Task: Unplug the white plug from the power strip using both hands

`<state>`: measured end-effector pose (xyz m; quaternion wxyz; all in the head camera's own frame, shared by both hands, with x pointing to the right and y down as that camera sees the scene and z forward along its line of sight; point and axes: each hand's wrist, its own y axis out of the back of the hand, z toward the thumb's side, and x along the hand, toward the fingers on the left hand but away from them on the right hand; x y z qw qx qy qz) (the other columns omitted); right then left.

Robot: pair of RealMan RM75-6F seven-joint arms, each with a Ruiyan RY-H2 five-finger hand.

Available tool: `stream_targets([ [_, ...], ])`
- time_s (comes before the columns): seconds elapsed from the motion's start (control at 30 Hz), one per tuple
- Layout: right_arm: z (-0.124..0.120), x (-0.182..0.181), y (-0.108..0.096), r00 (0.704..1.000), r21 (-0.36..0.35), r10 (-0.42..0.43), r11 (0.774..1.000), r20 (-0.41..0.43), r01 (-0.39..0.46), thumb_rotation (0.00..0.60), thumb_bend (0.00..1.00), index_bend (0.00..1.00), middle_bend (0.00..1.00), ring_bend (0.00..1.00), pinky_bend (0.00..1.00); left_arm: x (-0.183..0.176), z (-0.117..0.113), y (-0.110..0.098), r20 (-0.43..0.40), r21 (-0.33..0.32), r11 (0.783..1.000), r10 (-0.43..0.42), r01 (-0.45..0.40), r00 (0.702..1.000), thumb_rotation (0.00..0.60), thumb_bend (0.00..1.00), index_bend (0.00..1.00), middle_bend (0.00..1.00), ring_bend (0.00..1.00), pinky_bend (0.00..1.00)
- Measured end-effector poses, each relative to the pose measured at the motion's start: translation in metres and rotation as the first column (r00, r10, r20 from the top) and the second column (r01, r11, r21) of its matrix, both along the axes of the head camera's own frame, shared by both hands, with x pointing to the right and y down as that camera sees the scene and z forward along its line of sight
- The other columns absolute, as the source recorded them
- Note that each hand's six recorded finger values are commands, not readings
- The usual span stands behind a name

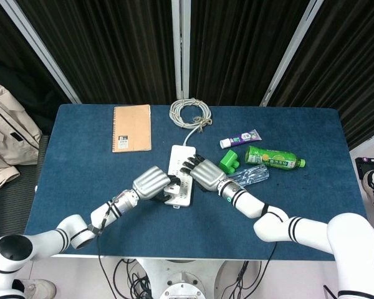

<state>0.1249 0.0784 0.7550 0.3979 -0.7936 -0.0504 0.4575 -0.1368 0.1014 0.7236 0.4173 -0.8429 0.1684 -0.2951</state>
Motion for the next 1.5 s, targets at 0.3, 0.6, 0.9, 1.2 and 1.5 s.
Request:
stream_targets([
  [0.3,-0.007,0.002,-0.004,1.000,0.024,0.020,0.999,0.011,-0.021,0.600,0.55,0.17,0.15,0.00,0.00,-0.005,-0.013,-0.007,-0.041,0.036,0.999,-0.024,0.026,0.999,0.600,0.51,0.70,0.78,0.69,0.83],
  [0.6,-0.035,0.009,-0.017,0.993,0.077,0.074,0.994,0.087,-0.081,0.600,0.55,0.17,0.15,0.00,0.00,-0.065,-0.029,-0.015,0.016,0.129,0.980,-0.153,0.150,0.988,0.600,0.48,0.57,0.66,0.53,0.61],
  [0.9,-0.086,0.051,-0.031,0.974,0.177,0.154,0.967,0.166,-0.183,0.600,0.44,0.17,0.14,0.00,0.00,-0.125,-0.005,0.000,0.267,0.131,0.961,-0.269,0.242,0.925,0.600,0.21,0.25,0.33,0.19,0.22],
  [1.2,-0.125,0.133,-0.022,0.943,0.267,0.295,0.907,0.151,-0.326,0.600,0.27,0.14,0.13,0.00,0.00,-0.166,-0.032,0.003,0.257,0.184,0.910,-0.409,0.371,0.876,0.600,0.11,0.18,0.25,0.12,0.16],
  [1.5,-0.156,0.229,0.026,0.872,0.361,0.472,0.797,0.130,-0.485,0.600,0.30,0.13,0.13,0.00,0.00,-0.259,-0.115,0.025,0.244,0.416,0.756,-0.629,0.506,0.738,0.600,0.11,0.18,0.25,0.12,0.15],
])
